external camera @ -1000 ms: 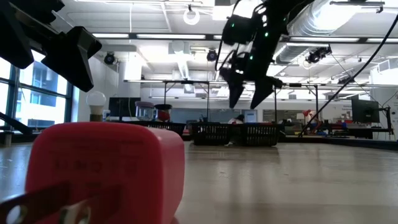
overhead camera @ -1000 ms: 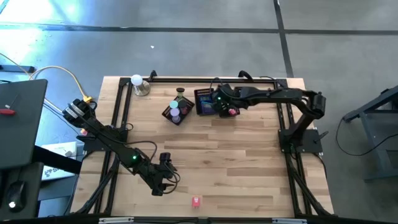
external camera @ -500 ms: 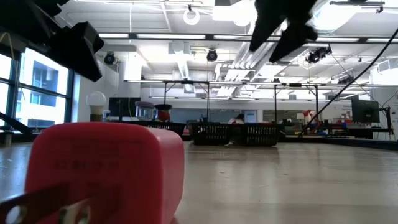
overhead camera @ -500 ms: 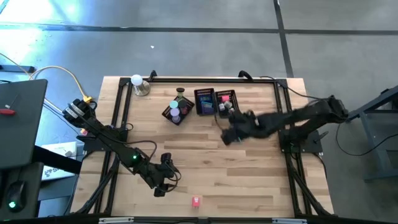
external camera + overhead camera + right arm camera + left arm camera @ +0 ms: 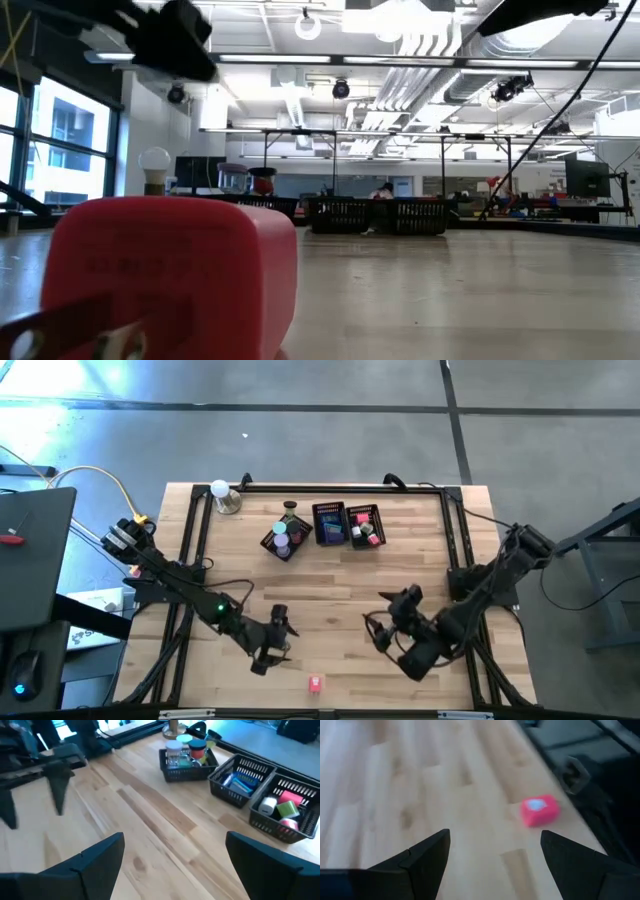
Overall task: Pick & Place Office items
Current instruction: Put the pink charger adapter into the right black bin
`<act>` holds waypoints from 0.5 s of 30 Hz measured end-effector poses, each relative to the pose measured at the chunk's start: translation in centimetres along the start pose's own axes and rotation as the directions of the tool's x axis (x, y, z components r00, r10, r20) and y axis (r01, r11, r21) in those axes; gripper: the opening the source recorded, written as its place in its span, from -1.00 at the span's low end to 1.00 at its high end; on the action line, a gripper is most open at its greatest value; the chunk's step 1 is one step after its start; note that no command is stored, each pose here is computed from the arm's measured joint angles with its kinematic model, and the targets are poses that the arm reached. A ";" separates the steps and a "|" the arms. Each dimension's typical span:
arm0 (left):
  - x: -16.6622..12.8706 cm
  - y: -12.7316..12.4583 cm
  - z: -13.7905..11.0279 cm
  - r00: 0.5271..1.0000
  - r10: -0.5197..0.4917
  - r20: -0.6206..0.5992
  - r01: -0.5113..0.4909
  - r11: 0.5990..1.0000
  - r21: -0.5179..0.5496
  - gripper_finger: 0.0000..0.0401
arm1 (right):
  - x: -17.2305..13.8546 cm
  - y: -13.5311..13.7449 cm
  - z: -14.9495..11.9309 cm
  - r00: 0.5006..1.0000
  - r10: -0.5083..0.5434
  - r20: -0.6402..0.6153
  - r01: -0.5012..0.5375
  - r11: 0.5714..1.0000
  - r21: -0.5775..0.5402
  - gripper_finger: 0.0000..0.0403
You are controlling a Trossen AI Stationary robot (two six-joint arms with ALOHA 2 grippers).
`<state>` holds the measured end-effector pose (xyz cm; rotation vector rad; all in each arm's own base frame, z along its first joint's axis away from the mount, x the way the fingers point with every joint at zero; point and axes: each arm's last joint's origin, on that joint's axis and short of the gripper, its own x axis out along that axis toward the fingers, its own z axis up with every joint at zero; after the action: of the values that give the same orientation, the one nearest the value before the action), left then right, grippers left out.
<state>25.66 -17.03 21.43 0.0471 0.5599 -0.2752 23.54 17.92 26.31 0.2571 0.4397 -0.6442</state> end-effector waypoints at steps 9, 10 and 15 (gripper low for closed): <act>-0.1 2.2 5.2 0.987 -0.149 -0.053 0.153 0.985 0.078 0.52 | -0.4 0.6 -1.1 1.000 0.014 -0.002 -0.015 0.999 -0.038 0.67; -0.2 2.1 6.1 0.986 -0.161 -0.050 0.166 0.980 0.114 0.52 | -0.3 0.5 -1.1 1.000 0.012 -0.001 -0.012 0.999 -0.037 0.67; 1.3 1.0 8.8 0.970 -0.190 -0.154 0.224 0.942 0.249 0.52 | -0.3 0.5 -1.0 0.999 0.000 0.040 0.002 0.999 -0.040 0.68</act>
<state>31.51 -17.43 28.19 0.2673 0.6539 -0.5557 23.32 18.82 25.67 0.2058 0.4136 -0.6400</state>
